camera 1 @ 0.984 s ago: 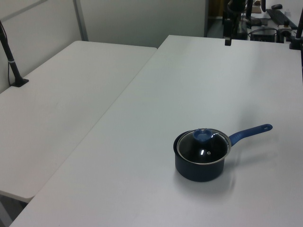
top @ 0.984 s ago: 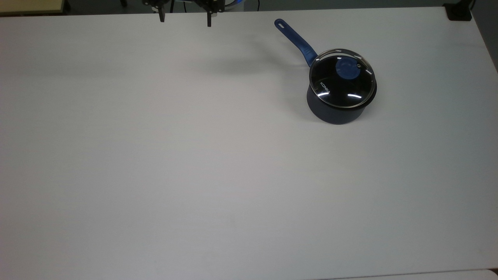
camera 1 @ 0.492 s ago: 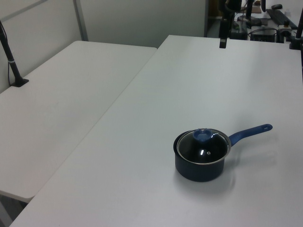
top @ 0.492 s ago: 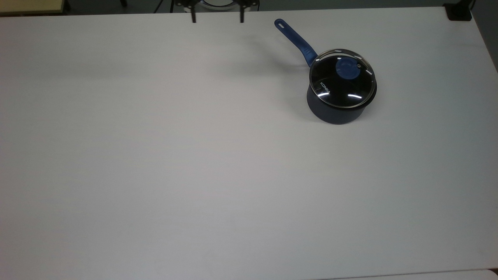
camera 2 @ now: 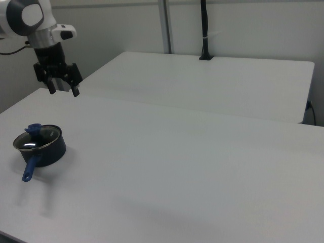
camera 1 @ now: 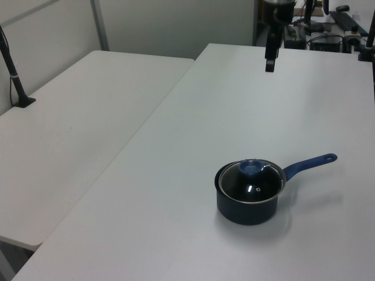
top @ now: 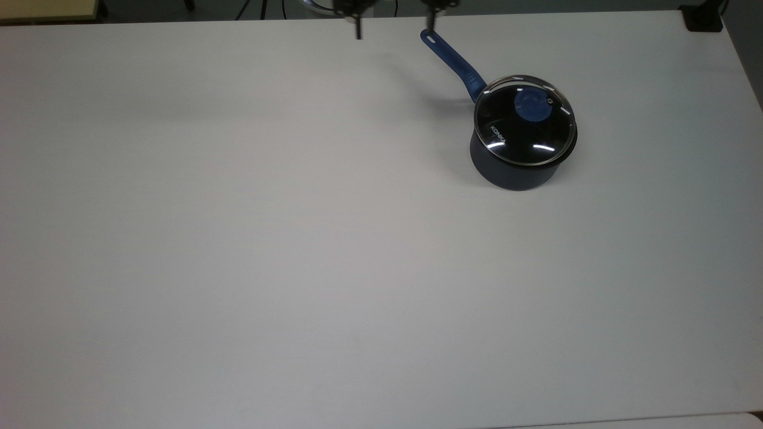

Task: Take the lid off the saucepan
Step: 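Move the open gripper over the blue knob of the glass lid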

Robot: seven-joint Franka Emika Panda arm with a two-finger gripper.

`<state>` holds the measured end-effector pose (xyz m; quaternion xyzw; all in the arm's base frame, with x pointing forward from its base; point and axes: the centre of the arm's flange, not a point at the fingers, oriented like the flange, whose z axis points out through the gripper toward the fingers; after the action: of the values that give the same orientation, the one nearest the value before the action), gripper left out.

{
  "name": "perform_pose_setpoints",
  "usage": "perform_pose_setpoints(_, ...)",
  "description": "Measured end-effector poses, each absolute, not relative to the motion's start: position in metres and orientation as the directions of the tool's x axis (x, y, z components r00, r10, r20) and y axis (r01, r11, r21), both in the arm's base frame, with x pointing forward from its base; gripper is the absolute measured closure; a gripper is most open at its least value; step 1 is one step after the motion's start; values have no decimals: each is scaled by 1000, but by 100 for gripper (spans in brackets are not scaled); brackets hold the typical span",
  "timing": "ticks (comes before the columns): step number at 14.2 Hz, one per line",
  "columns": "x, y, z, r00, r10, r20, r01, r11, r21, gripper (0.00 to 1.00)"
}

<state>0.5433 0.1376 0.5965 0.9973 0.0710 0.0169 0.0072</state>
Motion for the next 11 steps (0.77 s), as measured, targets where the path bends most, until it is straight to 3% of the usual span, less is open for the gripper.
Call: perform_pose_setpoints(11, 528, 277, 520, 957, 280, -69, 282, -959, 13, 0)
